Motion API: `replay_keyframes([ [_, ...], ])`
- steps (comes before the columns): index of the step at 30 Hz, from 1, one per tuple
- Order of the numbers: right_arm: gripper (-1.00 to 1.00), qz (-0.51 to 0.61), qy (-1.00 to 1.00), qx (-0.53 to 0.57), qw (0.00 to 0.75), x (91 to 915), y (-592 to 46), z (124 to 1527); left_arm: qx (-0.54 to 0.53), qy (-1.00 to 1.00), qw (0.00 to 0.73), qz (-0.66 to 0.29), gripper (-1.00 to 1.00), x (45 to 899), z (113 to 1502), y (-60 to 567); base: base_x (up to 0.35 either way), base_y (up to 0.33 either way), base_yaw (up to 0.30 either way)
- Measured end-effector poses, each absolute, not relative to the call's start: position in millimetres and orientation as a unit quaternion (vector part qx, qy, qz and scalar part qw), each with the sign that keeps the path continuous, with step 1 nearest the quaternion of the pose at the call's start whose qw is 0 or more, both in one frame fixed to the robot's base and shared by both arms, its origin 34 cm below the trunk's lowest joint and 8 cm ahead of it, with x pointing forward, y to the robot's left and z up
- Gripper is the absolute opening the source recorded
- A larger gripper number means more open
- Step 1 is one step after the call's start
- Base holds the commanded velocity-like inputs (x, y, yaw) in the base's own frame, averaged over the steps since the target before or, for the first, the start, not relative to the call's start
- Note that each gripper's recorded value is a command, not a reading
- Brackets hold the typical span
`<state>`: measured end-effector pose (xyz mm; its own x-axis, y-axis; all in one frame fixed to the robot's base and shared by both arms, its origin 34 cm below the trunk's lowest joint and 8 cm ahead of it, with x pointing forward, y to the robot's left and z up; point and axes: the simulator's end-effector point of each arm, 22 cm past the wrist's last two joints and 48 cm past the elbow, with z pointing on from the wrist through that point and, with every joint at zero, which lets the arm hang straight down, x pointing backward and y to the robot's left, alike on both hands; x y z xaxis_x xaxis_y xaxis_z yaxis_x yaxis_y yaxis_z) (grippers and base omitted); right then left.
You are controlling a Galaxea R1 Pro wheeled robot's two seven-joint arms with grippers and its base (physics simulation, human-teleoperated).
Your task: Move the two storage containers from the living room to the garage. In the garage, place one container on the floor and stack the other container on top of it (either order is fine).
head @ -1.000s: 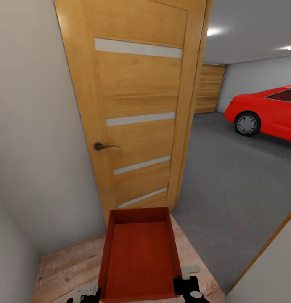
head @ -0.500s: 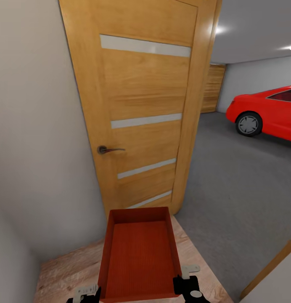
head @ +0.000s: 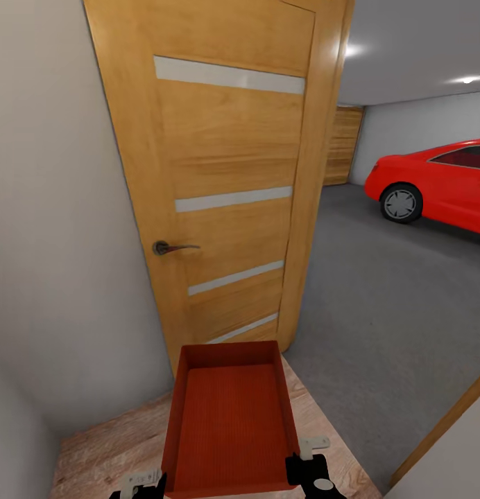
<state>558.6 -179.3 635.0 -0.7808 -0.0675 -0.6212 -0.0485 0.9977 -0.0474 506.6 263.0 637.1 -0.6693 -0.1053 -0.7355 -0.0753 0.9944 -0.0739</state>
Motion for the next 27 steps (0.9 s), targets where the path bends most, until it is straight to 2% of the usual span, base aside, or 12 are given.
replay_keyframes([
  [10,-1.0,-0.014,0.943,-0.031,0.33,558.8,-179.3,635.1,-0.05,0.913,0.403,-0.018,-1.0,506.6,637.1,262.9,0.0,0.0,-0.016],
  [27,-1.0,-0.014,0.944,-0.03,0.329,558.4,-179.4,634.9,-0.049,0.913,0.404,-0.019,-1.0,506.8,637.2,263.0,0.0,0.0,-0.208],
])
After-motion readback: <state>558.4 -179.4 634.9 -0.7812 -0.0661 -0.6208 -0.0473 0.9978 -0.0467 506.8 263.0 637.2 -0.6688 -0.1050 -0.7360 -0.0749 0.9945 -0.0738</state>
